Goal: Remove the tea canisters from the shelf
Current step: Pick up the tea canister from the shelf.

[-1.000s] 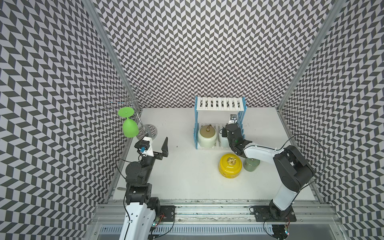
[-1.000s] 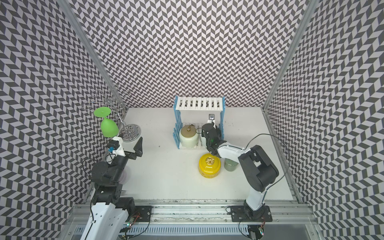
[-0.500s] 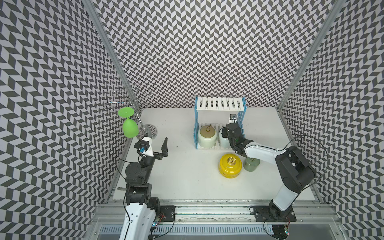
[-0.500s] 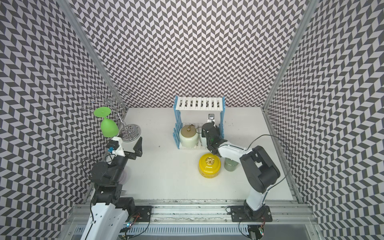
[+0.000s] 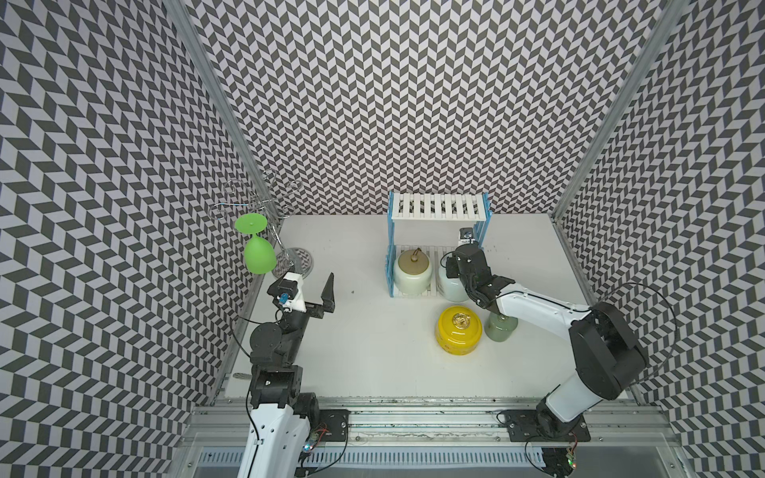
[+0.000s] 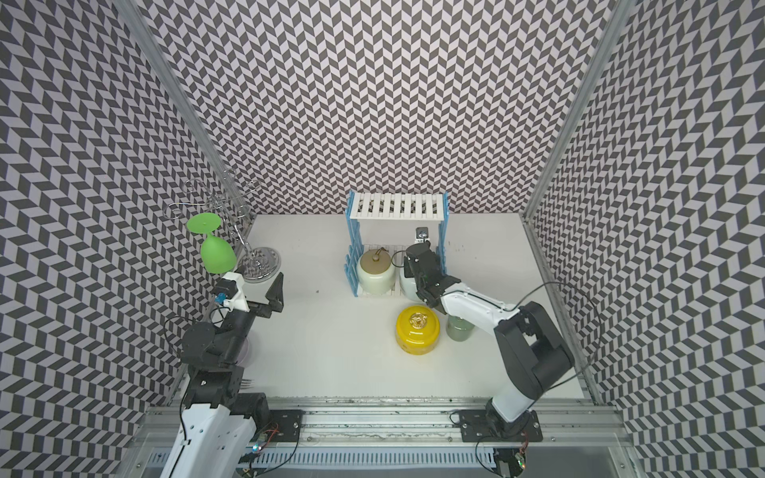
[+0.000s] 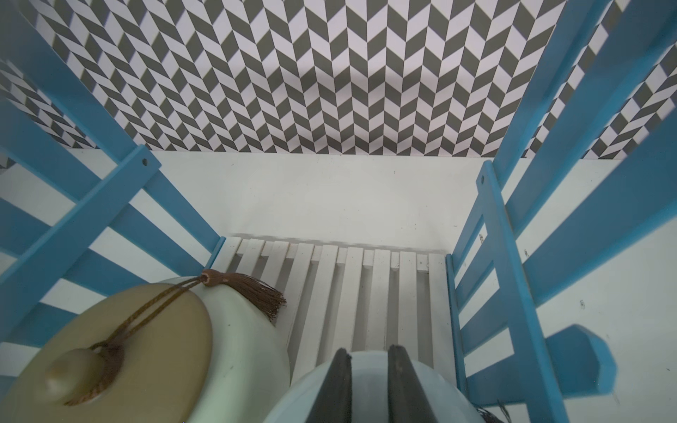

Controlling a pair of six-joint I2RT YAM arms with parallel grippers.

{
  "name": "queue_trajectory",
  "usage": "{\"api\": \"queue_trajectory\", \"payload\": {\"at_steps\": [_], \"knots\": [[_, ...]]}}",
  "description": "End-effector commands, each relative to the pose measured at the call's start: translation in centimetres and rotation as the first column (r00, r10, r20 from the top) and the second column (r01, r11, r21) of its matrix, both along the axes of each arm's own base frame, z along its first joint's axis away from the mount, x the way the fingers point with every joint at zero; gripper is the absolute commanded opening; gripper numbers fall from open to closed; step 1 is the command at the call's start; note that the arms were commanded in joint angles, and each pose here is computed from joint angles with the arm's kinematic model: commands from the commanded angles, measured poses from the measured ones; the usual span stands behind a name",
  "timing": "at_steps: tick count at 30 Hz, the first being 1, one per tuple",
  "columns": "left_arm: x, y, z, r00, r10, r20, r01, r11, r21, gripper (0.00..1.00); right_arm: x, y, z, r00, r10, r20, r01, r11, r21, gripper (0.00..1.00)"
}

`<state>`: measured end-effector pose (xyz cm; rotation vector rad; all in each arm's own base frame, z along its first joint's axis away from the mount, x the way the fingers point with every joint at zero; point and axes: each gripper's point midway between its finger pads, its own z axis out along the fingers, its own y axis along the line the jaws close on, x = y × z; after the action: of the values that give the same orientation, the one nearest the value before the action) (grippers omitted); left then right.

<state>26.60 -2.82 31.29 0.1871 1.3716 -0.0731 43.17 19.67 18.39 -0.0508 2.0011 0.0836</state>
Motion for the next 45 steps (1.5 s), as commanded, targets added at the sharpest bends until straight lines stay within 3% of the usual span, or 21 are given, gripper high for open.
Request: {"api": "queue_trajectory", "payload": {"at_steps": [1, 10, 23, 31, 45], "knots": [[-0.2, 0.2, 0.9, 1.000, 0.008, 0.024, -0.008, 1.000, -0.006, 1.00, 0.0, 0.4, 10.0, 0.971, -0.017, 0.237, -0.018, 0.990, 0.143, 0.00], [-0.2, 0.1, 0.9, 1.000, 0.007, 0.026, -0.007, 1.000, 0.000, 1.00, -2.5, 0.8, 14.8, 0.947, 0.028, 0.319, -0.092, 0.978, 0.188, 0.00], [-0.2, 0.3, 0.9, 0.999, 0.014, 0.032, -0.014, 1.000, 0.004, 1.00, -8.2, 5.8, 19.7, 0.908, 0.185, 0.377, -0.265, 0.949, 0.172, 0.00], [-0.3, 0.3, 0.8, 0.999, 0.014, 0.031, -0.014, 1.000, 0.008, 1.00, -11.9, 10.7, 19.7, 0.870, 0.325, 0.371, -0.400, 0.905, 0.144, 0.00], [-0.3, 0.2, 0.8, 0.999, 0.012, 0.031, -0.012, 1.000, 0.010, 1.00, -17.2, 17.6, 16.4, 0.754, 0.530, 0.389, -0.604, 0.792, 0.093, 0.00]]}}
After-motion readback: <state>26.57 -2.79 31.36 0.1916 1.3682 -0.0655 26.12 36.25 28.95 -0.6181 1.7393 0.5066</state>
